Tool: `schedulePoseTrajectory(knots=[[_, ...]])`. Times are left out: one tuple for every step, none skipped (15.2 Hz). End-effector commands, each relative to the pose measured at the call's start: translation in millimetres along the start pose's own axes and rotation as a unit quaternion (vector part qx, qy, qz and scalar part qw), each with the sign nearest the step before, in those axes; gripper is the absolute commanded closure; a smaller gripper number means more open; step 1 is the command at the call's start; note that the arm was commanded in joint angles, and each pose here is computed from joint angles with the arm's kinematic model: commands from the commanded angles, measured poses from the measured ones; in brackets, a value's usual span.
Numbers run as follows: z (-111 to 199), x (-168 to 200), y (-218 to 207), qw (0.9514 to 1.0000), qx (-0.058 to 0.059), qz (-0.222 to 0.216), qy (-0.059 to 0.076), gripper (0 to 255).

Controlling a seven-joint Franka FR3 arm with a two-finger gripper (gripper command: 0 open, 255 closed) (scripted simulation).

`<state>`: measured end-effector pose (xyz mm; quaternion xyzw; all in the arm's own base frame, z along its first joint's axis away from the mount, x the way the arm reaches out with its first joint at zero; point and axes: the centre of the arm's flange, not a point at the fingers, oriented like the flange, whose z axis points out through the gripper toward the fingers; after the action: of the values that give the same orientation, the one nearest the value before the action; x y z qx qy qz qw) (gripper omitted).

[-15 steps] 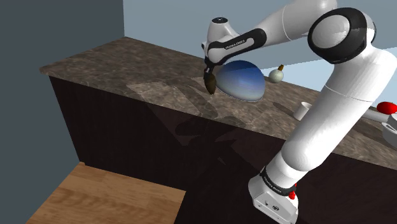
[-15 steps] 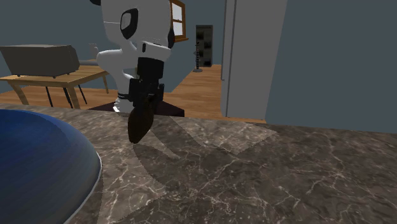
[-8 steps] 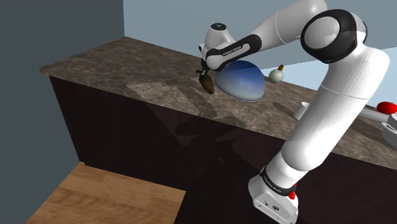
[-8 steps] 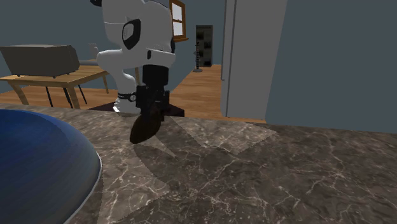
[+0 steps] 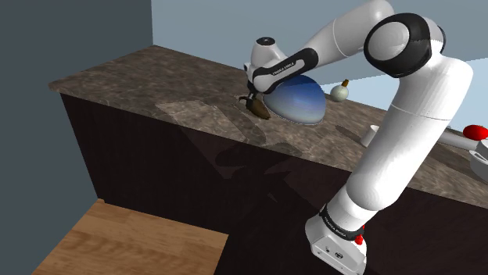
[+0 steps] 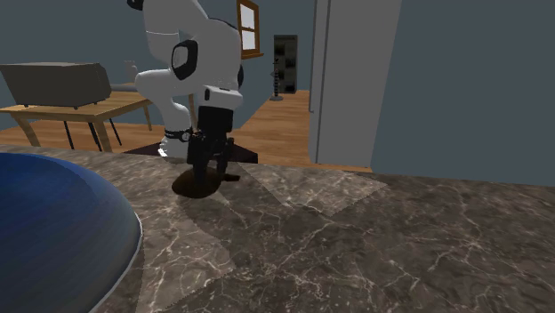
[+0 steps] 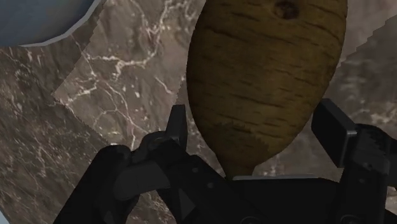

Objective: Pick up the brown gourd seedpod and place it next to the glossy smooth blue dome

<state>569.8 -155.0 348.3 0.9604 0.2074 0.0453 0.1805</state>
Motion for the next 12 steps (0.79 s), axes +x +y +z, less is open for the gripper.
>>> schedulePoseTrajectory(knots=[[4.5,-6.1,-2.1,0.9998,0.007,0.0,-0.018,255],[4.5,-6.1,-2.1,0.9998,0.007,0.0,-0.018,255],[5.1,-6.6,-2.0,0.9998,0.007,0.0,-0.018,0],[5.4,-6.7,-1.9,0.9998,0.007,0.0,-0.018,0],[5.4,-6.6,-2.1,0.9998,0.007,0.0,-0.018,0],[5.5,-6.8,-2.1,0.9998,0.007,0.0,-0.018,0],[5.5,-6.8,-2.1,0.9998,0.007,0.0,-0.018,0],[4.4,-6.1,-2.1,0.9998,0.007,0.0,-0.018,0],[-8.8,-5.7,-1.9,0.9998,0.007,0.0,-0.018,0],[-21.9,-5.2,-1.8,0.9998,0.007,0.0,-0.018,0],[-35.1,-4.7,-1.6,0.9998,0.007,0.0,-0.018,0],[-45.5,-4.4,-1.4,0.9998,0.007,0.0,-0.018,0]])
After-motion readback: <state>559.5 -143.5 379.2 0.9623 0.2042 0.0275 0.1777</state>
